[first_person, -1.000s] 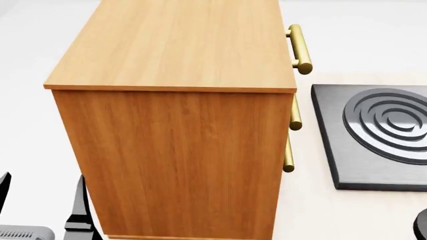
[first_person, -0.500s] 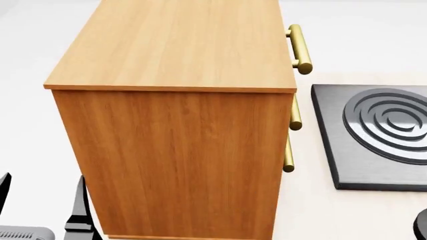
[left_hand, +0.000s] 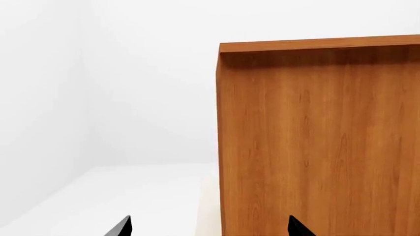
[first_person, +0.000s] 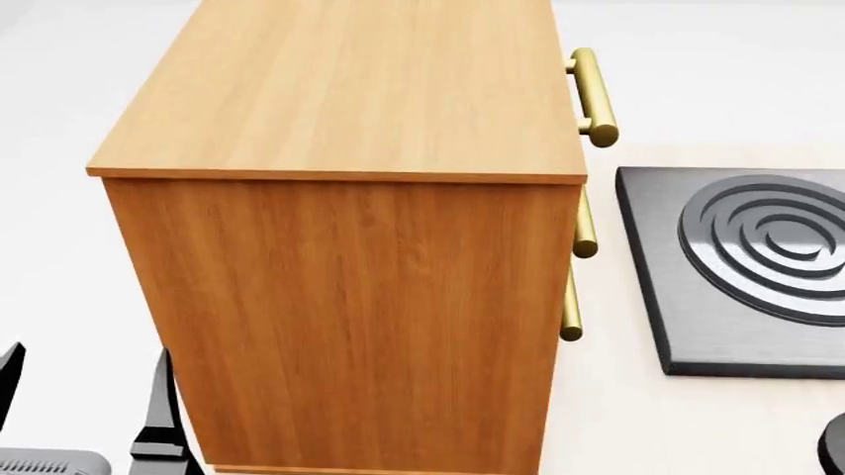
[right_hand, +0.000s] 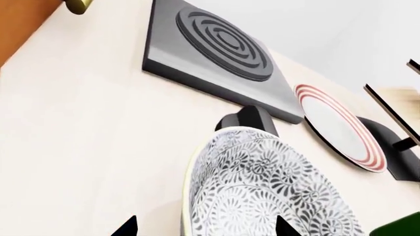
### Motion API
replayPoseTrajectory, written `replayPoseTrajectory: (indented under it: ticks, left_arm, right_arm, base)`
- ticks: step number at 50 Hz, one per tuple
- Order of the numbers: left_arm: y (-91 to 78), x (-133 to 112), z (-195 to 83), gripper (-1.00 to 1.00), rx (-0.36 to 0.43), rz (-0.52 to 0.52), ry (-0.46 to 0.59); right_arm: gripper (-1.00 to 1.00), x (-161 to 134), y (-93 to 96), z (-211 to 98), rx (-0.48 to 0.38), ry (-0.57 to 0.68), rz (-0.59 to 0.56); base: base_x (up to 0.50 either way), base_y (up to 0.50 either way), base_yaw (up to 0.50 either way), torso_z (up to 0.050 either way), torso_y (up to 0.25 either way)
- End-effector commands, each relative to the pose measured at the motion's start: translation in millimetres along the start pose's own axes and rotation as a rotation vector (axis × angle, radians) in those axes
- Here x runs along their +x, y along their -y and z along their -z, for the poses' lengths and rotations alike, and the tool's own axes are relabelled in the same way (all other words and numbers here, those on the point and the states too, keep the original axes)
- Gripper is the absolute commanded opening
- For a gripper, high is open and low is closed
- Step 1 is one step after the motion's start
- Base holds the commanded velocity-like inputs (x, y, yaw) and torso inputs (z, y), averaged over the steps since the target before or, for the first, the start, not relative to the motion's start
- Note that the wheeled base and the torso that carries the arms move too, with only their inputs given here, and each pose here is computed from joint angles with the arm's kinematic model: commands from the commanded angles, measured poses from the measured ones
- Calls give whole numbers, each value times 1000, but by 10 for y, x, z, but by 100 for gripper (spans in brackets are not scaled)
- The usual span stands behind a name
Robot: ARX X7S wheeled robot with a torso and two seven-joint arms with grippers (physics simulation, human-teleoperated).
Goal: Put the bowl on the top of the cabinet.
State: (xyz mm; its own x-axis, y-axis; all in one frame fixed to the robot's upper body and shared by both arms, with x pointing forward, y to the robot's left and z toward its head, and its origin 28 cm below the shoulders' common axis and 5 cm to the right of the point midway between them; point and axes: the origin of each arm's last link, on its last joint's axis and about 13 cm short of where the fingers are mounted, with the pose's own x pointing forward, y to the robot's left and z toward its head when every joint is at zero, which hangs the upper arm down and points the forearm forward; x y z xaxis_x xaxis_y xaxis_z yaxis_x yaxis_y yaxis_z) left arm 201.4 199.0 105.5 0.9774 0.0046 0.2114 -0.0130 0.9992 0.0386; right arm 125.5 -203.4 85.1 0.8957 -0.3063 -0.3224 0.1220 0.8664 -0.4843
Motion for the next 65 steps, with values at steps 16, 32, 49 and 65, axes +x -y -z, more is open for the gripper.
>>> replayPoseTrajectory:
  ticks: [16, 32, 49, 65]
  left_arm:
    - [2, -10, -20, 100, 1, -2, 3]
    - [-2, -12, -16, 100, 1, -4, 2]
    - [-4, -11, -11, 100, 0, -5, 2]
    - [-2, -16, -9, 100, -2, -4, 1]
  right_arm:
    - [100, 40, -13, 49, 8, -12, 9]
    - [100, 65, -41, 103, 1, -26, 9]
    - [100, 71, -38, 98, 2, -25, 13]
    - [100, 83, -48, 130, 2, -34, 12]
  base:
    - [0, 0, 0, 0, 0]
    - [0, 0, 0, 0, 0]
    - [0, 0, 0, 0, 0]
    - [0, 0, 0, 0, 0]
